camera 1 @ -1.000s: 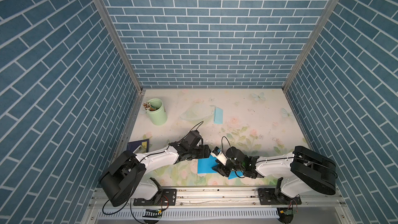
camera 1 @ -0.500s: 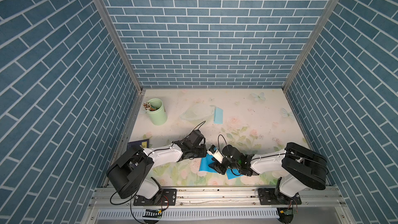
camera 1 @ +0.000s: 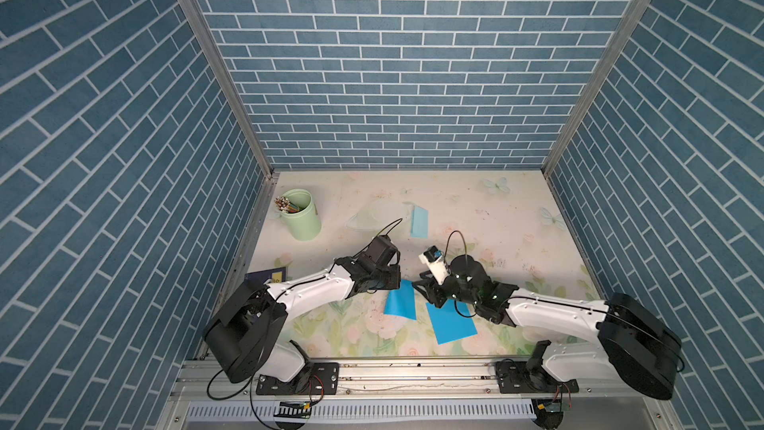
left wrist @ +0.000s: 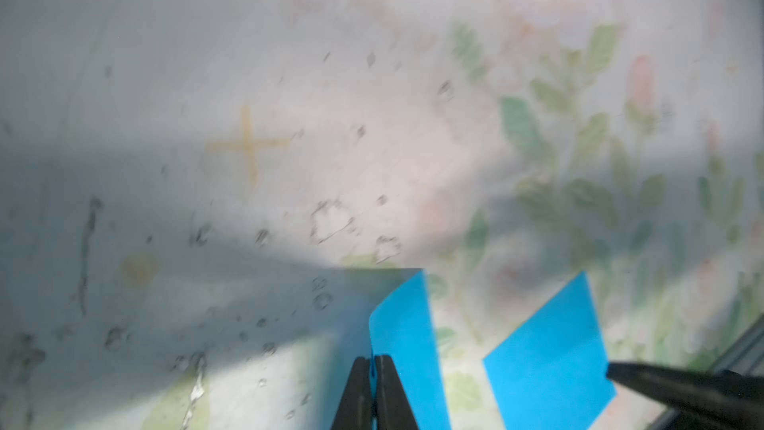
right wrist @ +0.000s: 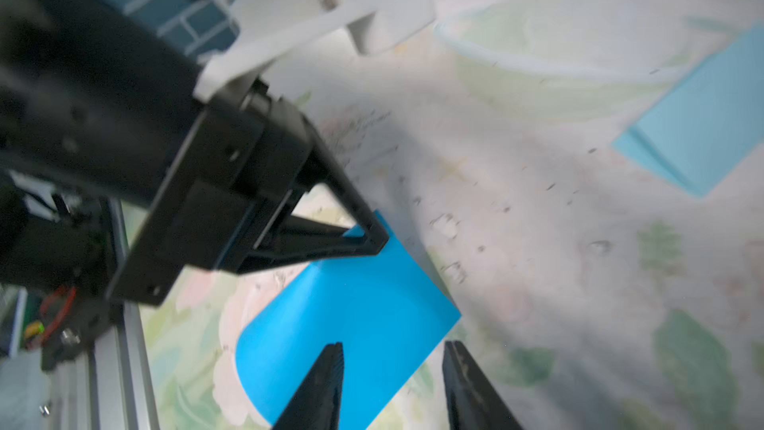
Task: Fold the square paper along the opposite sides
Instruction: Pick up the paper from the center of the board, then fold the paper.
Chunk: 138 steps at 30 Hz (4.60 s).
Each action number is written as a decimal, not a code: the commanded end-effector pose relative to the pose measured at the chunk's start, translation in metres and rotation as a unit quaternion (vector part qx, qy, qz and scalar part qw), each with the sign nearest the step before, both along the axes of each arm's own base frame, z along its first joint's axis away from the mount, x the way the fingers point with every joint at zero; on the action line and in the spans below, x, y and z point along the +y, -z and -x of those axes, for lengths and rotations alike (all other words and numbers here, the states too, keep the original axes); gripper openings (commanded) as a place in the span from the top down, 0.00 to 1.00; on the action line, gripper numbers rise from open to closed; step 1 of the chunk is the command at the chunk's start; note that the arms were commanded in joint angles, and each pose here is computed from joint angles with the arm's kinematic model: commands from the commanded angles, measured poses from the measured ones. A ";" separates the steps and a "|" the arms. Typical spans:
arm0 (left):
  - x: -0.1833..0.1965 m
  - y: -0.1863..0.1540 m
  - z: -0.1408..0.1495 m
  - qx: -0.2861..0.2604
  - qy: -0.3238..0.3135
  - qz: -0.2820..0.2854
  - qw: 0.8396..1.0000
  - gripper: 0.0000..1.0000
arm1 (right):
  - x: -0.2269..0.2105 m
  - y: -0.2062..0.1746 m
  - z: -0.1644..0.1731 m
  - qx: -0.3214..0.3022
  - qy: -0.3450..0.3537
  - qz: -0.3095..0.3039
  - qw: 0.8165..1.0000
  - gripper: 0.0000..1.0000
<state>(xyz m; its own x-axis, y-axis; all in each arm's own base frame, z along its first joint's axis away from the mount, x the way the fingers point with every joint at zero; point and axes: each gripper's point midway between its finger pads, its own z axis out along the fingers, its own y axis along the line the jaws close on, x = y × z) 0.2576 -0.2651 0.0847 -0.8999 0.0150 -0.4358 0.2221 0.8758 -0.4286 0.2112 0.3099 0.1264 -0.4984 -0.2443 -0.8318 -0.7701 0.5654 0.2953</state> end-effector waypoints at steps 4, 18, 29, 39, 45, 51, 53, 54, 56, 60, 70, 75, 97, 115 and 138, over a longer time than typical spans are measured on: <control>-0.015 -0.086 -0.025 -0.087 0.060 0.086 0.991 0.95 | -0.008 -0.059 -0.015 0.083 0.002 -0.149 0.985 0.51; -0.026 -0.165 -0.040 -0.158 0.084 0.205 0.962 0.95 | -0.007 -0.096 -0.026 0.184 -0.067 -0.305 0.932 0.32; -0.015 -0.182 -0.047 -0.186 0.065 0.215 0.957 0.94 | -0.029 -0.075 -0.041 0.185 -0.023 -0.278 0.942 0.33; -0.020 -0.178 -0.051 -0.181 0.065 0.222 0.956 0.94 | -0.017 -0.097 -0.035 0.189 -0.057 -0.310 0.930 0.43; -0.021 -0.182 -0.055 -0.190 0.063 0.226 0.953 0.93 | -0.016 -0.102 -0.034 0.194 -0.066 -0.323 0.924 0.61; -0.019 -0.186 -0.058 -0.198 0.061 0.221 0.953 0.87 | -0.017 -0.112 -0.037 0.183 -0.071 -0.326 0.925 1.00; -0.012 -0.190 -0.062 -0.204 0.056 0.216 0.953 0.72 | -0.018 -0.115 -0.040 0.170 -0.072 -0.315 0.931 1.00; -0.007 -0.193 -0.064 -0.207 0.055 0.219 0.952 0.64 | -0.019 -0.117 -0.041 0.161 -0.073 -0.309 0.935 1.00; 0.007 -0.207 -0.066 -0.217 0.054 0.240 0.945 0.48 | -0.020 -0.128 -0.042 0.134 -0.079 -0.294 0.943 1.00; 0.019 -0.234 -0.054 -0.225 0.090 0.308 0.920 0.27 | -0.018 -0.150 -0.039 0.090 -0.108 -0.276 0.951 1.00; 0.011 -0.242 -0.023 -0.217 0.158 0.375 0.887 0.00 | -0.013 -0.198 -0.032 0.049 -0.161 -0.284 0.944 1.00; 0.009 -0.245 -0.010 -0.221 0.184 0.391 0.874 0.03 | -0.009 -0.191 -0.044 0.058 -0.160 -0.271 0.947 1.00; 0.020 -0.241 -0.026 -0.245 0.130 0.346 0.896 0.79 | -0.020 -0.185 -0.058 0.064 -0.140 -0.257 0.954 1.00; 0.021 -0.253 -0.031 -0.256 0.117 0.362 0.889 0.74 | -0.011 -0.182 -0.051 0.075 -0.168 -0.265 0.947 1.00; 0.020 -0.253 -0.035 -0.258 0.115 0.359 0.890 1.00 | -0.008 -0.187 -0.051 0.072 -0.178 -0.269 0.944 0.74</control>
